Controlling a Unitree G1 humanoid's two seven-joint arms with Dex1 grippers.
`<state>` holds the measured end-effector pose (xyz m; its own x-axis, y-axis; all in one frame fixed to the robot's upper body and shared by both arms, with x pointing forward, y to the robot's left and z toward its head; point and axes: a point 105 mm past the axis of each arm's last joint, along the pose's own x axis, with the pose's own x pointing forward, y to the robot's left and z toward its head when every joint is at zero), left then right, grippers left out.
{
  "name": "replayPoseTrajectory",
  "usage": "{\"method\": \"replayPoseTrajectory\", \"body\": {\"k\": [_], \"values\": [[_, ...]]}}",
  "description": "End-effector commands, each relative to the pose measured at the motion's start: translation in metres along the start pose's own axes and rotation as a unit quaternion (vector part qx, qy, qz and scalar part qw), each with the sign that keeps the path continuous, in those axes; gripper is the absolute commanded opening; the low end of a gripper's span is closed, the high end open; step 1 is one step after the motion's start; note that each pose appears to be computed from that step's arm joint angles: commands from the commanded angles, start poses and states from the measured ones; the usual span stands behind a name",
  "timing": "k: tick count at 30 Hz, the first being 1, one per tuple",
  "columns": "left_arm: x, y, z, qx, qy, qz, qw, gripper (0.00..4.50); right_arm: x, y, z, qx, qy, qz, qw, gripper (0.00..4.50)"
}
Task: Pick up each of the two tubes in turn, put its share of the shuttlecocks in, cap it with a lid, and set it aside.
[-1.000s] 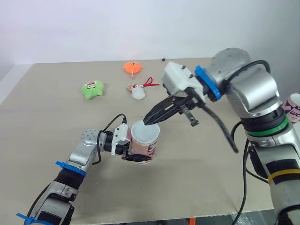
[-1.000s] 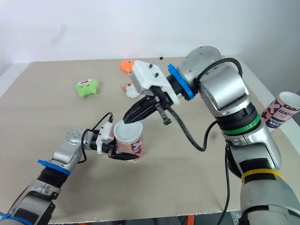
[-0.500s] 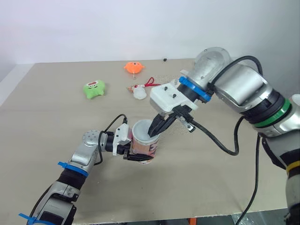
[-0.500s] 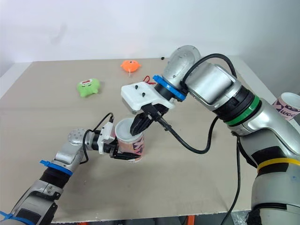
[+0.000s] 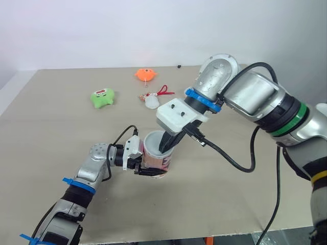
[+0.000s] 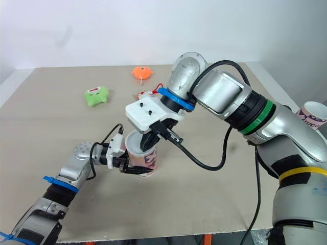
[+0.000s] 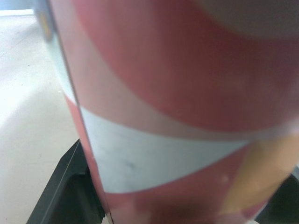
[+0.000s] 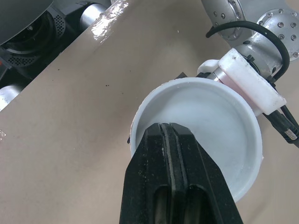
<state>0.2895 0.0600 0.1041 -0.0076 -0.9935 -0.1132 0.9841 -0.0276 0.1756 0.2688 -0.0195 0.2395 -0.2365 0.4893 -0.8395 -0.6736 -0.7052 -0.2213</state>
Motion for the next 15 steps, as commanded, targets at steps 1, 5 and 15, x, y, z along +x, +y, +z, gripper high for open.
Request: {"method": "replayPoseTrajectory", "body": {"k": [1,5,15], "values": [[-0.009,0.000,-0.020,-0.031,0.040,0.025,0.998,3.05,0.016,0.006,-0.014,0.023,0.011,0.041,0.999,0.02],[-0.009,0.001,-0.020,-0.030,0.040,0.026,0.998,3.05,0.003,-0.003,-0.002,0.038,-0.028,0.014,0.999,0.02],[-0.008,0.001,-0.019,-0.027,0.041,0.020,0.999,3.05,-0.014,-0.015,-0.005,0.069,-0.051,-0.027,0.996,0.02]]}}
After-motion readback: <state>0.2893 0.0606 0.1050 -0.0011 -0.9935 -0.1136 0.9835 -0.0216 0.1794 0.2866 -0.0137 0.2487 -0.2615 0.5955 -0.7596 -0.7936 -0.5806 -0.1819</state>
